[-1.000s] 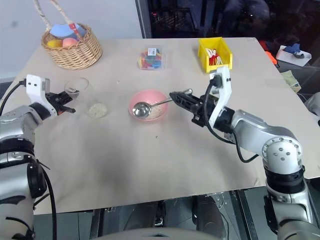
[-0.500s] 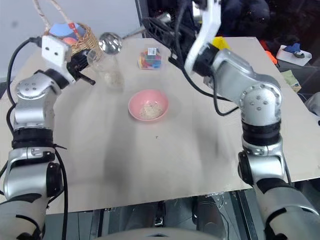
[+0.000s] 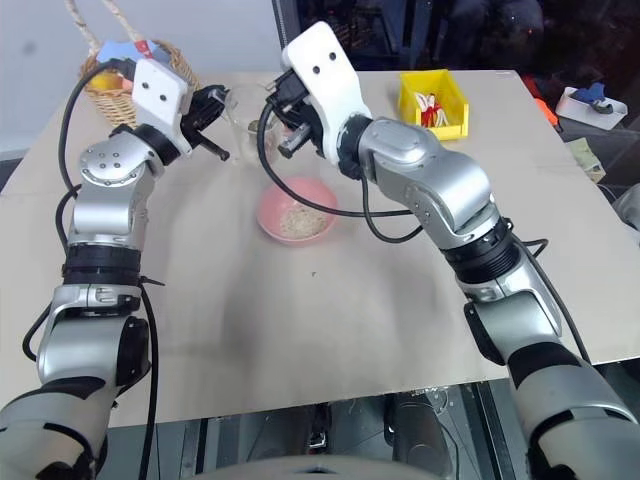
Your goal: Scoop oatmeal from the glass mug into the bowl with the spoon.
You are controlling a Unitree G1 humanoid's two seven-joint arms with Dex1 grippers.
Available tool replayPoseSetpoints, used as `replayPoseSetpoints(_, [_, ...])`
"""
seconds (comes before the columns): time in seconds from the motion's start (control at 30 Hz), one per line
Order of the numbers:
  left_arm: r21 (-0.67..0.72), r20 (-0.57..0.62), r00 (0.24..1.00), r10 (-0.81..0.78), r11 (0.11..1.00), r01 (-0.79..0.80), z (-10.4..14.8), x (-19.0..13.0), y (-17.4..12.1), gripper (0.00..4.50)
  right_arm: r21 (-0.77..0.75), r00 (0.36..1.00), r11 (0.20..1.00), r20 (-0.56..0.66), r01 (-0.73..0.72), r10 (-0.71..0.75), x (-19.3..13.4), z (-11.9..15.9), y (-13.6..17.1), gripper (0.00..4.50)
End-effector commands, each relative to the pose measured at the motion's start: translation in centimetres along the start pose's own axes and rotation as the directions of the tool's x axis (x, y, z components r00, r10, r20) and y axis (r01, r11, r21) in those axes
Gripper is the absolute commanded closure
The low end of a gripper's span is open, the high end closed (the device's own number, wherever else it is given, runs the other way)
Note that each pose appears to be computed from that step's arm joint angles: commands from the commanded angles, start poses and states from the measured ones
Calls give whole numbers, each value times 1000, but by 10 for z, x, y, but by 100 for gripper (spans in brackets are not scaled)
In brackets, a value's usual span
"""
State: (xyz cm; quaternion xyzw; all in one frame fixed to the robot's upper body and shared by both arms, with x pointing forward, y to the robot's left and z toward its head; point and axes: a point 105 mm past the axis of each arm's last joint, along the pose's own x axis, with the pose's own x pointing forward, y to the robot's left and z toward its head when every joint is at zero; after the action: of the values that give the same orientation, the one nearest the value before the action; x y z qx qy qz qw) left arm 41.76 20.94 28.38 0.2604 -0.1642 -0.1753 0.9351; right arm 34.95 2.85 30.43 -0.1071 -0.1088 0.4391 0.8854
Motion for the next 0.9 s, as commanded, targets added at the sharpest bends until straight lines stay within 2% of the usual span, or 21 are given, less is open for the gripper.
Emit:
replayPoseSetpoints(0.03, [45, 119, 990, 73, 996, -79, 37, 1, 21, 445, -88, 998, 995, 39, 52, -49, -2, 18, -13, 450])
replayPoseSetpoints(0.17, [100, 151, 987, 55, 992, -71, 45, 5, 15, 445, -178, 996, 981, -28, 74, -81, 9, 0, -16, 450])
replayPoseSetpoints(0.27, [117, 164, 985, 50, 991, -69, 47, 7, 12, 445, -174, 996, 982, -53, 66, -76, 14, -9, -16, 450])
replayPoseSetpoints(0.53, [159, 157, 987, 31, 986, -56, 44, 14, 6, 445, 102, 999, 994, -44, 28, -24, 17, -14, -15, 450])
replayPoseSetpoints(0.9, [180, 115, 993, 25, 983, -45, 29, 20, 5, 445, 403, 999, 914, -2, 42, -45, 9, -4, -28, 450])
